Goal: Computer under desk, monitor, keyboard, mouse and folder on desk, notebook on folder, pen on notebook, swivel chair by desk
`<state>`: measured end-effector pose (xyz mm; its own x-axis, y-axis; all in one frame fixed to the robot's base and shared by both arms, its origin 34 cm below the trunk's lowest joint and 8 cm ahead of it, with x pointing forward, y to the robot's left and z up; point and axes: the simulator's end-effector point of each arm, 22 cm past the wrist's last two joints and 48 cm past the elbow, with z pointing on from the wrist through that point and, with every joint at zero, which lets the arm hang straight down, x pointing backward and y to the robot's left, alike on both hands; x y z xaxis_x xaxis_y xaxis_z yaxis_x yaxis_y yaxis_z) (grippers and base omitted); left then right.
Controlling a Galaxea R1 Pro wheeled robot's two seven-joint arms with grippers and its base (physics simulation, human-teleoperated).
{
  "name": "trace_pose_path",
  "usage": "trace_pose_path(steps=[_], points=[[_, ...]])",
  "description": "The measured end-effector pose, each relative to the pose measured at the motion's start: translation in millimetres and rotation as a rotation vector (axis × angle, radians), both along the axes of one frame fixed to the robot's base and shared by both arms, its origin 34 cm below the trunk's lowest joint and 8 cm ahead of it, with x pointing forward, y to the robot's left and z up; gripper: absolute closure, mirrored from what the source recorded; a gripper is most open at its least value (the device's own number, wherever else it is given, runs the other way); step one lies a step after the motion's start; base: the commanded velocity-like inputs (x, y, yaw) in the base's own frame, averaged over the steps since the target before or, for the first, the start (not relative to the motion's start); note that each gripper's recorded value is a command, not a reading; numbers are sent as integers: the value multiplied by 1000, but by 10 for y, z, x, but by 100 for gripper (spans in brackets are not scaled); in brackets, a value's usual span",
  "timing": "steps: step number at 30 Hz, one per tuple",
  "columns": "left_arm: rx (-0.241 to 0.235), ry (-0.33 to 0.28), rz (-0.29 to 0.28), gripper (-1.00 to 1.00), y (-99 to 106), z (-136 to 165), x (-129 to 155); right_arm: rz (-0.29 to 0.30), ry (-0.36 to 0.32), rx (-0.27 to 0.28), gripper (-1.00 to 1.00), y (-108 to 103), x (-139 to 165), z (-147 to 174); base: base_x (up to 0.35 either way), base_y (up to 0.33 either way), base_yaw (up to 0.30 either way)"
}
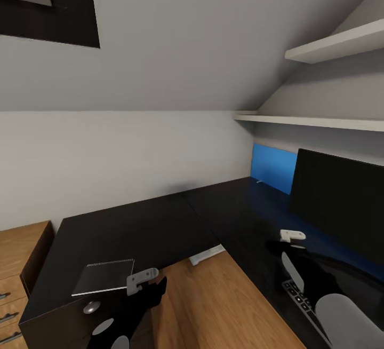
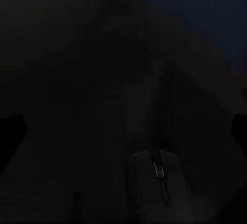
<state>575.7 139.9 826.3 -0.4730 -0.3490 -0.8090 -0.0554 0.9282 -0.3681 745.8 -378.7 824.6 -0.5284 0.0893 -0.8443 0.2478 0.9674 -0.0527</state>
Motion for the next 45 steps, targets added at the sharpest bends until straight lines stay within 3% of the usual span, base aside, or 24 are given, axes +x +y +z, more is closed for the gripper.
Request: trace_pose_path(steps=[6, 8, 12, 25, 37, 45], points=[[1, -1, 0, -100, 1, 1, 0, 19, 18, 15, -100, 132, 7, 78, 0, 0, 5], [1, -2, 0, -100, 2, 8, 0, 37, 16, 47, -100, 312, 29, 148, 0, 0, 50], [1, -6, 0, -100, 2, 23, -1, 51, 14, 68, -100, 453, -17, 134, 0, 0, 115], [7, -1, 3, -100, 12, -10, -8, 84, -24, 69, -100, 643, -225, 164, 0, 0, 239], [42, 79, -19, -100, -45, -416, -149, 91, -19, 89, -100, 898, -252, 102, 0, 0, 271], [75, 169, -3, -100, 46, -951, -461, 106, 1, 99, -100, 1190, -325, -20, 0, 0, 274]])
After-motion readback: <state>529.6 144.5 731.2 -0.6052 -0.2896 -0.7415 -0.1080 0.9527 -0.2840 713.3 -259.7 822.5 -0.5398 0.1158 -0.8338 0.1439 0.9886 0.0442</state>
